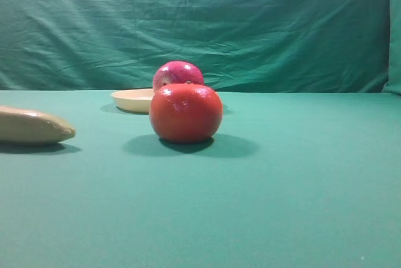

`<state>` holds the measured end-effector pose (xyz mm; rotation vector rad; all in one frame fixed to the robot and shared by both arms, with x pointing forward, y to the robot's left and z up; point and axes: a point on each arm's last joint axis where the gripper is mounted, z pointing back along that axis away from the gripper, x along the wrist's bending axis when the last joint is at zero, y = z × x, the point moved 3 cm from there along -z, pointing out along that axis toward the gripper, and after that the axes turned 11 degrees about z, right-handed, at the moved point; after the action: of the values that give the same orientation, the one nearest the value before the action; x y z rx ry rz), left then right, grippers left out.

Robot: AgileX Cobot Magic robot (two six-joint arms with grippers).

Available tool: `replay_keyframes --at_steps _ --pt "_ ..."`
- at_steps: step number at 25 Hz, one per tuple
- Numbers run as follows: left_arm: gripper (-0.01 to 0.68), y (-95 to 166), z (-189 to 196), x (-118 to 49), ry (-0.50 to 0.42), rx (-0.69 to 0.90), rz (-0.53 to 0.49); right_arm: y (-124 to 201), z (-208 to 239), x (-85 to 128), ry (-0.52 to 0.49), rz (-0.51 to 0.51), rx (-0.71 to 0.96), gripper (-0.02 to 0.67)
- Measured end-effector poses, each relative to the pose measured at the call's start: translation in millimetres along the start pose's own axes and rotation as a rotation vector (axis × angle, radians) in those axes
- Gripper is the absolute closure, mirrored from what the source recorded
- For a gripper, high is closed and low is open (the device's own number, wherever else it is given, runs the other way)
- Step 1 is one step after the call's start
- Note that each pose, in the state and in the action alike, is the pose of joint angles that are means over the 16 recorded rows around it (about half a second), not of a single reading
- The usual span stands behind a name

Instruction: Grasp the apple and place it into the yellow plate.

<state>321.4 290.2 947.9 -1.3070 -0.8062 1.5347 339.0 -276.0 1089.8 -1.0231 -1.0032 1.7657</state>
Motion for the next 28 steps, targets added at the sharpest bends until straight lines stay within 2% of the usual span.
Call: replay_keyframes --at_steps 14,21,28 --pt "0.516 0.0 0.0 0.0 0.000 0.000 0.000 85.0 -4.4 -0.4 0.258 -0.082 -0.061 0.649" --pt "0.516 0.0 0.0 0.0 0.000 0.000 0.000 123.2 -16.6 6.7 0.306 -0.117 -0.059 0.649" --pt "0.516 0.0 0.0 0.0 0.000 0.000 0.000 145.5 -26.1 12.0 0.305 -0.143 -0.023 0.649"
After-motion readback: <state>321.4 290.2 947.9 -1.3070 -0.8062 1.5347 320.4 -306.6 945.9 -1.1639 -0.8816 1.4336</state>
